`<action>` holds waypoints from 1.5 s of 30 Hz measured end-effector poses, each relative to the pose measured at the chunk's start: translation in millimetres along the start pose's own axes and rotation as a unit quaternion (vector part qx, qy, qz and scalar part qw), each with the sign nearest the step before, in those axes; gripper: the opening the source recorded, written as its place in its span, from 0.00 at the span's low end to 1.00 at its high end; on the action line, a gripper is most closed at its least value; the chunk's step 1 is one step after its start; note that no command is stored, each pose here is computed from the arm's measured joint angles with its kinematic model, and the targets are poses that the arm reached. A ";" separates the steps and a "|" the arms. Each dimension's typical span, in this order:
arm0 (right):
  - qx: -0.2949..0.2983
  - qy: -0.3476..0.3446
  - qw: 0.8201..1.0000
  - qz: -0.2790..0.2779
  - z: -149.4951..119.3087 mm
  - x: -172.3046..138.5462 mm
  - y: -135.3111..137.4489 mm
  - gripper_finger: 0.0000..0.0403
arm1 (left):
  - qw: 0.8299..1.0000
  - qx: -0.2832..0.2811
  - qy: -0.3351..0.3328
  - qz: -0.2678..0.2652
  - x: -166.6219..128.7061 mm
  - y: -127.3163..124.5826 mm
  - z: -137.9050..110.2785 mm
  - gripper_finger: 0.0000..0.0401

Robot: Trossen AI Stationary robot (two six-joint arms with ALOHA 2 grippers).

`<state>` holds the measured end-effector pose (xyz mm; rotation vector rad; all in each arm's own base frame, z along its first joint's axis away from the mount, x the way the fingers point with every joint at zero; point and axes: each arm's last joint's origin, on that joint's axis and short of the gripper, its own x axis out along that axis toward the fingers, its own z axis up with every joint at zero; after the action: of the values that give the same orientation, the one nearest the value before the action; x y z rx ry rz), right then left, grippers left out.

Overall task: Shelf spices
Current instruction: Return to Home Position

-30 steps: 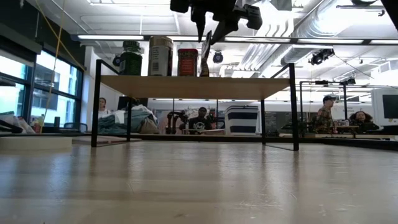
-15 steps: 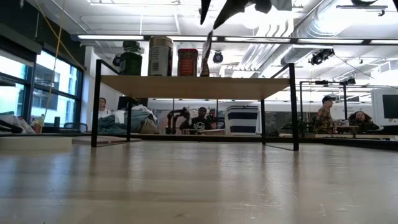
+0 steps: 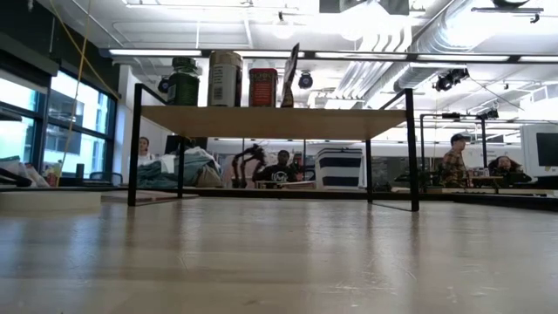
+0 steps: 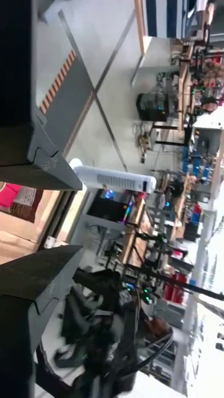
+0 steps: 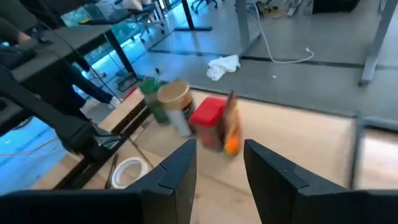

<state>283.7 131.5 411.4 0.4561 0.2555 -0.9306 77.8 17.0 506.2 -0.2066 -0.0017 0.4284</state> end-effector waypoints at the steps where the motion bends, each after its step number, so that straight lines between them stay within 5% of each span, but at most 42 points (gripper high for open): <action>1: -0.004 -0.001 1.000 0.002 8.5 -6.7 -9.3 0.32 | 1.000 -0.001 -0.002 -0.001 -1.9 0.5 0.4 0.38; 10: -0.088 0.008 0.996 0.000 61.8 -20.6 -89.4 0.23 | 0.999 -0.030 -0.025 0.005 25.0 0.1 -37.6 0.38; 15: -0.062 0.006 0.998 0.012 79.0 -31.4 -154.4 0.03 | 0.992 -0.101 -0.072 -0.007 54.3 -0.4 -83.0 0.37; 20: 0.010 -0.006 0.995 0.098 81.3 -40.2 -201.8 0.01 | 0.987 -0.125 -0.095 -0.032 71.4 -1.2 -125.6 0.26; 24: 0.041 -0.024 0.976 0.215 70.3 -37.2 -207.9 0.00 | 0.986 -0.143 -0.063 -0.058 80.5 1.5 -165.0 0.05; 28: 0.073 -0.049 0.958 0.274 50.2 -22.7 -201.6 0.00 | 0.984 -0.167 -0.042 -0.054 82.7 15.3 -199.9 0.02; 36: 0.106 -0.027 0.967 0.232 16.7 15.0 -199.4 0.00 | 0.976 -0.203 -0.055 -0.052 66.1 39.1 -239.3 0.00; 45: 0.136 -0.025 0.964 0.228 20.5 39.5 -188.8 0.00 | 0.971 -0.225 -0.081 -0.005 51.1 41.1 -276.8 0.00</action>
<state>152.6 -3.1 363.2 0.7096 -0.0301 -0.5233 119.9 19.7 224.9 -0.6174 -0.2623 0.4296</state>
